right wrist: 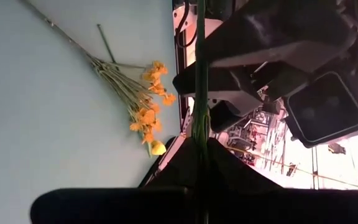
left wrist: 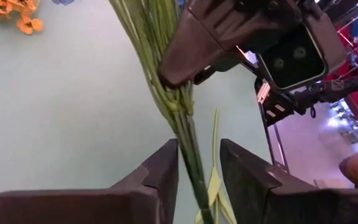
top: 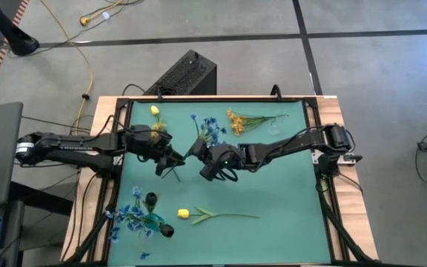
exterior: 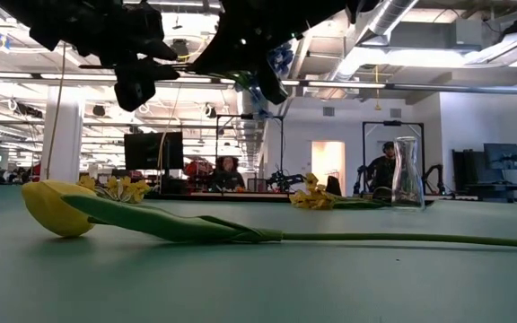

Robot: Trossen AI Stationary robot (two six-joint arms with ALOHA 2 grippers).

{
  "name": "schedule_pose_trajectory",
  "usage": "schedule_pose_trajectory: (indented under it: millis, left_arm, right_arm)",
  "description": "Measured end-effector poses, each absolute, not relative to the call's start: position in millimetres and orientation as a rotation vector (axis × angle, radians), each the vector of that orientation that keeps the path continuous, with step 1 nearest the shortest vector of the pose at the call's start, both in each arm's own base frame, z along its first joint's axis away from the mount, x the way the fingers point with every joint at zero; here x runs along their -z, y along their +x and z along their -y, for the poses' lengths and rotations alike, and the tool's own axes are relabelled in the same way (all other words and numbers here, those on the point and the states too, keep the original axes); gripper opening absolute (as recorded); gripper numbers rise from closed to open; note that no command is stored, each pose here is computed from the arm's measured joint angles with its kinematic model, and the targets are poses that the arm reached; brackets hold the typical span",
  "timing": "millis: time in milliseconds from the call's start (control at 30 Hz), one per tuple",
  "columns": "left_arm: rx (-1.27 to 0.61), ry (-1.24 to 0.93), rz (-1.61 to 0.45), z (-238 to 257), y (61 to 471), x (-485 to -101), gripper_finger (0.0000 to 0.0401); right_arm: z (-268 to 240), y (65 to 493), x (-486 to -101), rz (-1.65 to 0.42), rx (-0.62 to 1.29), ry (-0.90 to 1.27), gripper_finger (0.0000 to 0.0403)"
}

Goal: Sort flowers into vase by color
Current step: Put the blue flowers into the blue flower vase

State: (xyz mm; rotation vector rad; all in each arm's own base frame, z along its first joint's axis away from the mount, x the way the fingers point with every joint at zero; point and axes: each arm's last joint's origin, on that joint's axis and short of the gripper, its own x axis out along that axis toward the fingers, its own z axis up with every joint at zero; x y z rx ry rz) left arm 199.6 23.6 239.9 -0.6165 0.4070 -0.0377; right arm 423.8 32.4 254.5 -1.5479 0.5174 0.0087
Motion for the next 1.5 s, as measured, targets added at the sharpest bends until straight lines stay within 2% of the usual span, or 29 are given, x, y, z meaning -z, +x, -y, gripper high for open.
schedule_pose_trajectory:
  millis: [233, 400, 767, 900, 1067, 1167, 1300, 1367, 1500]
  left_arm:
    - [0.037, -0.617, -0.410, -24, 200, -240, 0.0052]
    - [0.035, -0.603, -0.418, -24, 199, -239, 0.0009]
    - [0.028, -0.588, -0.413, -24, 199, -239, 0.0004]
    - [-0.041, -0.566, -0.372, -26, 200, -241, 0.0003]
    - [-0.041, -0.566, -0.374, -26, 200, -241, 0.0003]
    - [-0.068, -0.548, -0.365, -27, 200, -241, 0.0003]
    - [-0.094, -0.482, -0.283, -27, 192, -253, 0.0003]
    - [-0.119, -0.420, -0.215, -27, 183, -266, 0.0003]
    - [-0.127, -0.293, -0.027, -24, 155, -297, 0.0003]
  right_arm:
    - [-33, 424, -255, -0.516, -0.010, -1.549, 0.0044]
    - [-34, 424, -255, -0.508, -0.007, -1.545, 0.0059]
    - [-55, 421, -255, -0.471, -0.050, -1.568, 0.0070]
    - [-64, 421, -256, -0.442, -0.071, -1.569, 0.0097]
    - [-71, 419, -256, -0.426, -0.084, -1.569, 0.0162]
    - [-72, 419, -256, -0.431, -0.051, -1.443, 0.0208]
    - [-81, 416, -252, -0.439, -0.002, -1.053, 0.0252]
    - [-86, 412, -247, -0.485, -0.002, -0.913, 0.0260]
    - [-88, 406, -237, -0.587, 0.003, -0.765, 0.0259]
